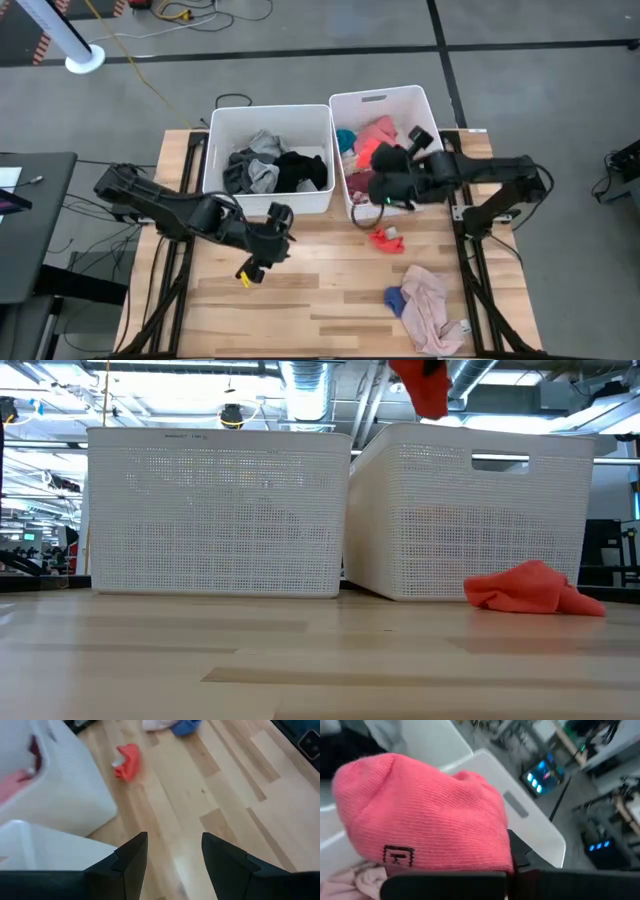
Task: Sort clothes
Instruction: Put the pink sock into the right white laundry organizer
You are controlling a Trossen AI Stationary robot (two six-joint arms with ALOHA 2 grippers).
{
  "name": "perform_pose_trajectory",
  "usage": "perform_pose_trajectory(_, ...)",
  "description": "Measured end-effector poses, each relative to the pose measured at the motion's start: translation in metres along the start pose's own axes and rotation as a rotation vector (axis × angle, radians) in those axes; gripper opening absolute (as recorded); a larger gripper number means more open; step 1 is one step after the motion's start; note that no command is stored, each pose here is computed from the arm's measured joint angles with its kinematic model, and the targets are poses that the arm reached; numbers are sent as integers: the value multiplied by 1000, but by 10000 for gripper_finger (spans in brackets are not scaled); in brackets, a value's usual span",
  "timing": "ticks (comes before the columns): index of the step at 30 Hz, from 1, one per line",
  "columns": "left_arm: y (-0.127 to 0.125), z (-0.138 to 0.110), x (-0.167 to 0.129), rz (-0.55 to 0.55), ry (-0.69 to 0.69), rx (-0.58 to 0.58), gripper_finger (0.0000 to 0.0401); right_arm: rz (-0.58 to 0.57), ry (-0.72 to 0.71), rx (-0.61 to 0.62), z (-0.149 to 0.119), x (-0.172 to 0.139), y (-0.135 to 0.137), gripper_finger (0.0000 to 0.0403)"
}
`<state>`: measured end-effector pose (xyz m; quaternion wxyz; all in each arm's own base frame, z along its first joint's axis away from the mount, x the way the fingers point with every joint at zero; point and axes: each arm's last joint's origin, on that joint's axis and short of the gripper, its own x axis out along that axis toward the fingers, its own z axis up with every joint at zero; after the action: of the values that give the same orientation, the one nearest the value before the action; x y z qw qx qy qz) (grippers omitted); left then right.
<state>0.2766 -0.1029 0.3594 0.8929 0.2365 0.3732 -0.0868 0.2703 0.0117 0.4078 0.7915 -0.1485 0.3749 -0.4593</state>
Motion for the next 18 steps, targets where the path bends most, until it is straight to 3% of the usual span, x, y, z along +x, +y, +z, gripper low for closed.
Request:
perform_pose_trajectory(9,-37,-14,30,-44,-44,23,183,42,206,-5,2,51,-29,1)
perform_pose_trajectory(18,-63,-26,47,-70,-106,18,183,100,304,6,0,78,-49,1)
